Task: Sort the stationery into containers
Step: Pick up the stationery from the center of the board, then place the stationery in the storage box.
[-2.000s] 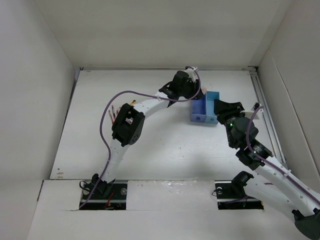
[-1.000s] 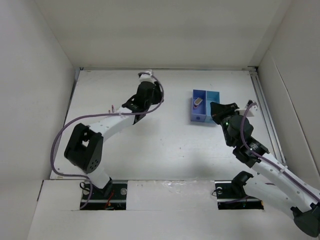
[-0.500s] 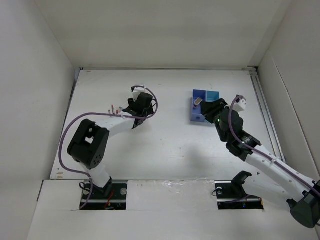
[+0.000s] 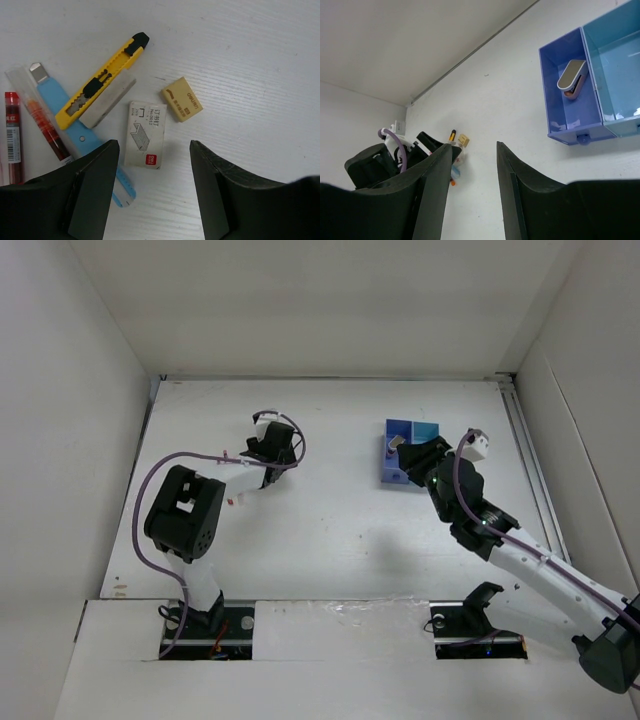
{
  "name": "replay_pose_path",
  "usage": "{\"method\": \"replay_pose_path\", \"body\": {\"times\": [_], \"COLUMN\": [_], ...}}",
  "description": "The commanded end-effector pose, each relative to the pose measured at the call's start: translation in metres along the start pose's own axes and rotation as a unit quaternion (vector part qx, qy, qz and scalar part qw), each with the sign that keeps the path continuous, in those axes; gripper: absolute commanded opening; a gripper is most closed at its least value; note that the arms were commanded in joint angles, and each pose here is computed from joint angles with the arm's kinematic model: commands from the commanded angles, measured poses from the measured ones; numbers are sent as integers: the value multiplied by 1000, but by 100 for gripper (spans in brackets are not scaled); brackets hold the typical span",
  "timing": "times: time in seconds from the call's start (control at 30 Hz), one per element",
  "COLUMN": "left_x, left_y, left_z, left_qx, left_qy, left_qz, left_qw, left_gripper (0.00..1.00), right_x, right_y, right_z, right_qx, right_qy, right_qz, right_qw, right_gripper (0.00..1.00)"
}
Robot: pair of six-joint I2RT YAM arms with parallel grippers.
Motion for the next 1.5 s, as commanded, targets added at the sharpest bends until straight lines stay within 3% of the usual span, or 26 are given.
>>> {"method": "replay_pose_path", "body": {"times": [0.0,0.27,0.43,0.73,0.93,1.13,1.2,1.3,1.47], "left_x": [-10,-11,-10,-25,-80,-187,-212,-253,-279], "left_y": [3,9,5,-61,-108,-145,-145,-153,-149], "left_z": [-11,-7,-9,-61,-72,-66,-59,-72,-73], "left_qx": [-10,-1,-4,-87,-106,-93,-88,-82,-80], "left_qy": [6,14,8,-22,-22,30,34,27,27], "left_qz": [10,8,9,68,205,333,351,416,443], "left_qw": [1000,1000,1000,994,973,938,932,905,893], "left_gripper": [55,39,14,11,11,11,11,11,11], "right_x": [27,28,28,30,26,26,26,21,20], "right_y": [-1,-3,-3,-5,-10,-19,-23,-31,-35], "right_z": [-15,-18,-18,-20,-26,-38,-43,-57,-59], "right_qx": [-13,-17,-17,-19,-32,-55,-62,-89,-93], "right_qy": [10,13,13,11,19,35,44,58,68], "right_qz": [-31,-34,-34,-38,-37,-41,-45,-45,-52], "right_qw": [999,999,999,999,999,997,996,993,992], "right_gripper": [47,47,47,47,47,47,47,46,46]}}
Point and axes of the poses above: each gripper's point midway between its finger pads, its own y axis out along the fingers, its own x axis along the line the jaws close on, z = x × y, the point moved 2 cm from there along -y, back along the fingers, and after that the axes turned 11 degrees about y, right-handed, at the moved point
